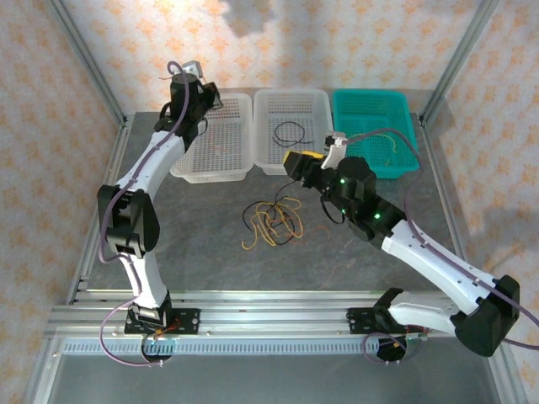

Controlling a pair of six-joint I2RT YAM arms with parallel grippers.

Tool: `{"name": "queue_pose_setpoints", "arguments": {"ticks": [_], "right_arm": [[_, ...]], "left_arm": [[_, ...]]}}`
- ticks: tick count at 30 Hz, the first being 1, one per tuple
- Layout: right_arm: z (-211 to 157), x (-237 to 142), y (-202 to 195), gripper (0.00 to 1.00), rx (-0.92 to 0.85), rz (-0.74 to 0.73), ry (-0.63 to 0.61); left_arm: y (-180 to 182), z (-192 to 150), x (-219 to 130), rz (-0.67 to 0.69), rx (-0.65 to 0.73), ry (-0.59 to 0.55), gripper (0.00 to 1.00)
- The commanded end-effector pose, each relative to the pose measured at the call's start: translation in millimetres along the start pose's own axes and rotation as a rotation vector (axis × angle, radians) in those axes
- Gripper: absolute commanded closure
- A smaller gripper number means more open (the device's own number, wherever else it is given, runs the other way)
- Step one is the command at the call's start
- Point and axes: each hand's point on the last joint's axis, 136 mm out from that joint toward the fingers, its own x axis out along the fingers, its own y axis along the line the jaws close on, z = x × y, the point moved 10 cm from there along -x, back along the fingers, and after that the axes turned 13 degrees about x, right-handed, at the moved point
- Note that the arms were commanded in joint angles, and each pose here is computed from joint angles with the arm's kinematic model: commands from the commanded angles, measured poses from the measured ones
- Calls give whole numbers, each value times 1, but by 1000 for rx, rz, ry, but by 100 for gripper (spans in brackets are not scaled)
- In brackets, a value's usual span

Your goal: Untangle the cables

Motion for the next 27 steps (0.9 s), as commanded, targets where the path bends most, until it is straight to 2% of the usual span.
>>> {"name": "queue_pose_setpoints", "arguments": {"ticks": [1, 11, 12, 18, 24, 27], "right_arm": [[5, -1, 11, 41, 23, 89, -35], [2, 4, 8, 41, 23, 78, -17], [2, 4, 8, 41, 23, 74, -18], [1, 13, 9, 41, 19, 70, 8], [0, 18, 6, 41, 2, 28, 9], [-5, 26, -4, 40, 3, -44, 16]], "left_arm": [[8, -16, 3, 34, -26, 43, 100], [15, -39, 11, 39, -29, 100, 100], [20, -55, 20, 53, -35, 134, 100], [28, -85, 33, 89, -42, 217, 99], [29, -88, 30, 84, -42, 225, 50], [27, -82, 23, 82, -27, 216, 33]]}}
